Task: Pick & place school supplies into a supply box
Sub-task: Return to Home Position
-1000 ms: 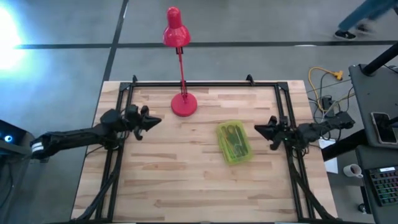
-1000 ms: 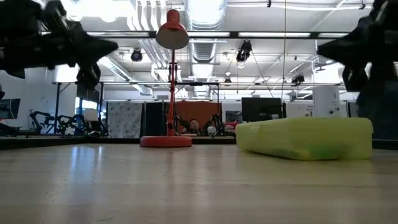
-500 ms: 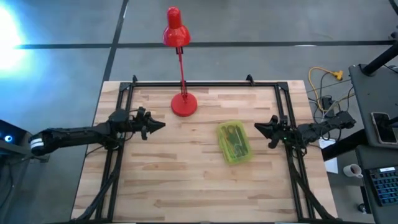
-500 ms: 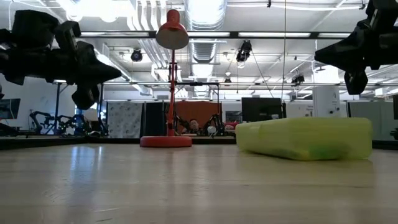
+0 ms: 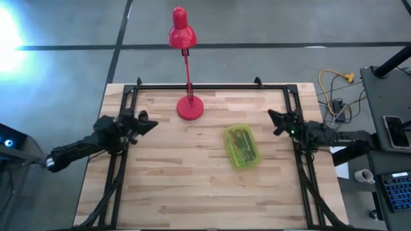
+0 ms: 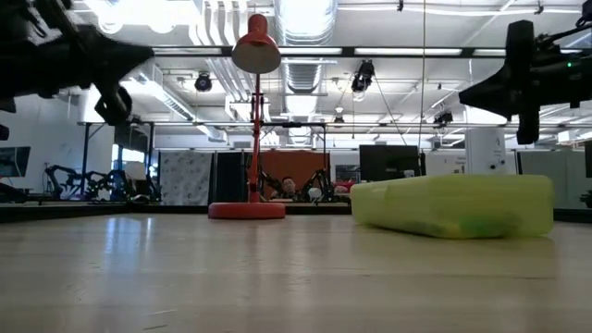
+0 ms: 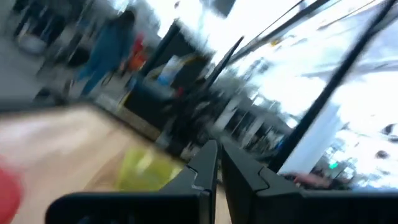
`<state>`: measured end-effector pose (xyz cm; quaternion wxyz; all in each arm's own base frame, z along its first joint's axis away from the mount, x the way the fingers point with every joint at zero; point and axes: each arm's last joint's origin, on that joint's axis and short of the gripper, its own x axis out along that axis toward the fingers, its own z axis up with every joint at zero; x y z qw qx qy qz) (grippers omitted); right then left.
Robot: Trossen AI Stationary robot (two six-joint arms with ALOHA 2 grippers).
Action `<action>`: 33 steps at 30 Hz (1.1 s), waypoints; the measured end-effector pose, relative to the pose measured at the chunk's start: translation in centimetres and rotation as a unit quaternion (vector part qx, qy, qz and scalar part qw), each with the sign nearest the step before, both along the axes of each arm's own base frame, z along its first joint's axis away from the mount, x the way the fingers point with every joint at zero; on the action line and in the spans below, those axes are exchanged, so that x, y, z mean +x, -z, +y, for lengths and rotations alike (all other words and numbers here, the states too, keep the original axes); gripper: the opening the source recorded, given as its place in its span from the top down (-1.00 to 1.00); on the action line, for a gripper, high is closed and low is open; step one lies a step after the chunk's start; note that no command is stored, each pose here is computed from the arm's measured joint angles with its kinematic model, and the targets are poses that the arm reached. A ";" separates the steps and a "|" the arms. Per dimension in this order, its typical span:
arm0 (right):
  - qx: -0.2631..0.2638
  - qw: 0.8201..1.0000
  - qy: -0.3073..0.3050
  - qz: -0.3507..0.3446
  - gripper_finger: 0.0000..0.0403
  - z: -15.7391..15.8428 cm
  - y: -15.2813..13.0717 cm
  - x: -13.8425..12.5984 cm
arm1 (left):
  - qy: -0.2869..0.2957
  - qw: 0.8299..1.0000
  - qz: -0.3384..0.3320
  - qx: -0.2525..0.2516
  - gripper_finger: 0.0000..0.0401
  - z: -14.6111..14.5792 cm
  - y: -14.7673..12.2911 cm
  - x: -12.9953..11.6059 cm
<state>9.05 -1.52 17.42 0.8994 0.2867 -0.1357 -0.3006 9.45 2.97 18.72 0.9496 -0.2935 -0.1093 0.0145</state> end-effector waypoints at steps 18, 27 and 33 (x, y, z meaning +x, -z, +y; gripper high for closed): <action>0.000 0.999 0.040 0.000 0.81 -0.7 0.0 -0.2 | -0.018 1.000 -0.009 0.001 0.97 0.2 -0.2 0.1; 0.000 0.999 0.044 0.001 0.81 -0.8 0.0 -0.2 | -0.018 0.998 0.062 -0.028 0.97 0.6 1.1 1.2; 0.000 0.999 0.044 0.001 0.81 -0.8 0.0 -0.1 | -0.018 0.993 0.111 -0.047 0.97 0.9 2.1 1.9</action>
